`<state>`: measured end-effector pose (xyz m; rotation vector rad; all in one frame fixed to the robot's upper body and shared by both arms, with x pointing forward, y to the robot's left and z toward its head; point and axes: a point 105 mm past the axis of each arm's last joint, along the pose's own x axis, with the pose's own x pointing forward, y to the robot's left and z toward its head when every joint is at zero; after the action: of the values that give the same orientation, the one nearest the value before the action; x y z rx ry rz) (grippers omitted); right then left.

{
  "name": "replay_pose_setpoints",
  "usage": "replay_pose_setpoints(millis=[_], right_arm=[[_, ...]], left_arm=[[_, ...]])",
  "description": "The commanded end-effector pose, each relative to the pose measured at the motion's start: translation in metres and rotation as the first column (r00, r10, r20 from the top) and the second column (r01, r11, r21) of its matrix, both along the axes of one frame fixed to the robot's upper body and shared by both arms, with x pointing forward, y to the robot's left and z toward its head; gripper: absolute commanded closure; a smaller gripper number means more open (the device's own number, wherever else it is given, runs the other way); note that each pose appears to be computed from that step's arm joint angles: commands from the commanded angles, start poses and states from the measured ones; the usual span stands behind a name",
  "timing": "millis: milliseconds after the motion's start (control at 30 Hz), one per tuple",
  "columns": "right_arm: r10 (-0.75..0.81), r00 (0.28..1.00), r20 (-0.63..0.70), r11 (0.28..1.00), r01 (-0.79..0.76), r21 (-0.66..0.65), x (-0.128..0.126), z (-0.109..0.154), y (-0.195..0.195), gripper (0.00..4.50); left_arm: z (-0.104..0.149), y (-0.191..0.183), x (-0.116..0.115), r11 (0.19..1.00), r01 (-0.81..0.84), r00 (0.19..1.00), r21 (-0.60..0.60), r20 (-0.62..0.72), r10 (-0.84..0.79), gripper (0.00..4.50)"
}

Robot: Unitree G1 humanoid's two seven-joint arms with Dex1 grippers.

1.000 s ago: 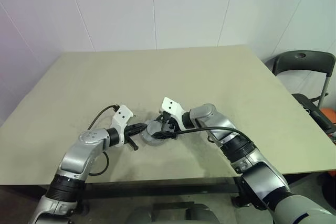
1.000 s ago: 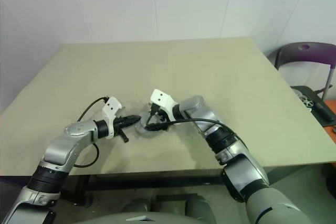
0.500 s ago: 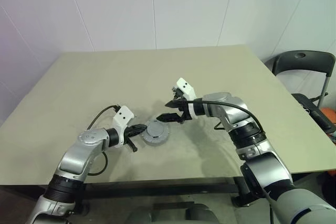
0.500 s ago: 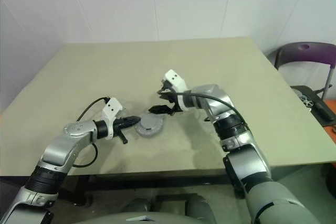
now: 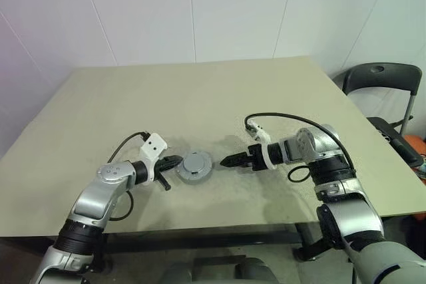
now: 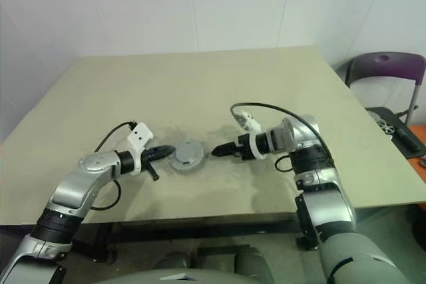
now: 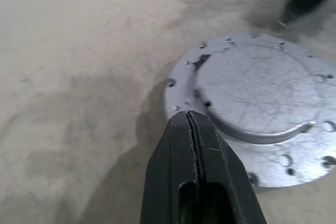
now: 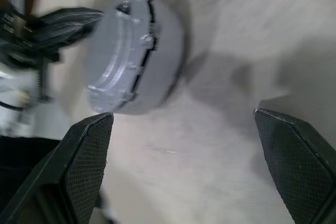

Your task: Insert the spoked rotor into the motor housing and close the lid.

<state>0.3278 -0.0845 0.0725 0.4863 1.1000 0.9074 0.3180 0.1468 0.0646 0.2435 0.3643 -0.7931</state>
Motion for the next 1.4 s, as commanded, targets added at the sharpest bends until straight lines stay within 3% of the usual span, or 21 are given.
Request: replay_pose_setpoints(millis=[33, 267, 433, 600, 667, 767, 833, 967, 1067, 1267, 1400], right_arm=[[-0.013, 0.999, -0.045, 0.998, 0.016, 0.064, -0.001, 0.009, 0.014, 0.04], [-0.061, 0.99, -0.128, 0.99, 0.076, 0.122, -0.003, -0.004, 0.039, 0.04], [-0.078, 0.984, -0.163, 0.975, 0.11, 0.195, -0.003, 0.001, 0.057, 0.04], [-0.074, 0.982, -0.171, 0.979, 0.105, 0.177, -0.008, -0.004, 0.062, 0.04], [-0.075, 0.986, -0.151, 0.982, 0.099, 0.16, -0.008, -0.004, 0.06, 0.04], [-0.045, 0.989, 0.139, 0.996, 0.034, 0.08, 0.005, 0.008, 0.046, 0.04], [0.029, 0.937, 0.349, 0.999, -0.042, 0.03, 0.01, 0.022, 0.04, 0.04], [0.168, 0.802, 0.573, 0.979, -0.203, -0.002, 0.006, 0.055, 0.037, 0.04], [0.243, 0.643, 0.726, 0.957, -0.282, -0.07, 0.008, 0.071, 0.041, 0.04], [0.426, 0.385, 0.818, 0.865, -0.439, -0.244, -0.005, 0.072, 0.064, 0.04], [0.512, 0.301, 0.805, 0.807, -0.491, -0.329, -0.012, 0.052, 0.071, 0.04]], left_arm=[[-0.01, 0.01, 0.002, 0.998, -0.032, 0.999, 0.049, -0.015, 0.032, 4.5], [-0.004, 0.01, 0.008, 0.998, -0.039, 0.999, 0.046, 0.012, 0.039, 4.5], [-0.004, 0.008, 0.007, 0.998, -0.033, 0.999, 0.045, 0.012, 0.032, 4.5], [-0.004, 0.011, 0.007, 0.998, -0.041, 0.999, 0.046, 0.014, 0.04, 4.5], [-0.002, 0.015, 0.007, 0.997, -0.048, 0.999, 0.059, 0.024, 0.047, 4.5], [0.011, 0.024, 0.004, 0.998, -0.057, 0.997, 0.037, 0.057, 0.054, 4.5], [0.022, 0.028, -0.001, 0.999, -0.051, 0.996, 0.004, 0.071, 0.051, 4.5], [0.036, 0.044, -0.014, 0.998, -0.061, 0.994, -0.014, 0.088, 0.062, 4.5], [0.043, 0.058, -0.027, 0.997, -0.077, 0.994, -0.031, 0.078, 0.079, 4.5], [0.061, 0.071, -0.041, 0.985, -0.121, 0.987, -0.124, 0.086, 0.132, 4.5], [0.067, 0.068, -0.05, 0.978, -0.112, 0.99, -0.174, 0.062, 0.124, 4.5]])
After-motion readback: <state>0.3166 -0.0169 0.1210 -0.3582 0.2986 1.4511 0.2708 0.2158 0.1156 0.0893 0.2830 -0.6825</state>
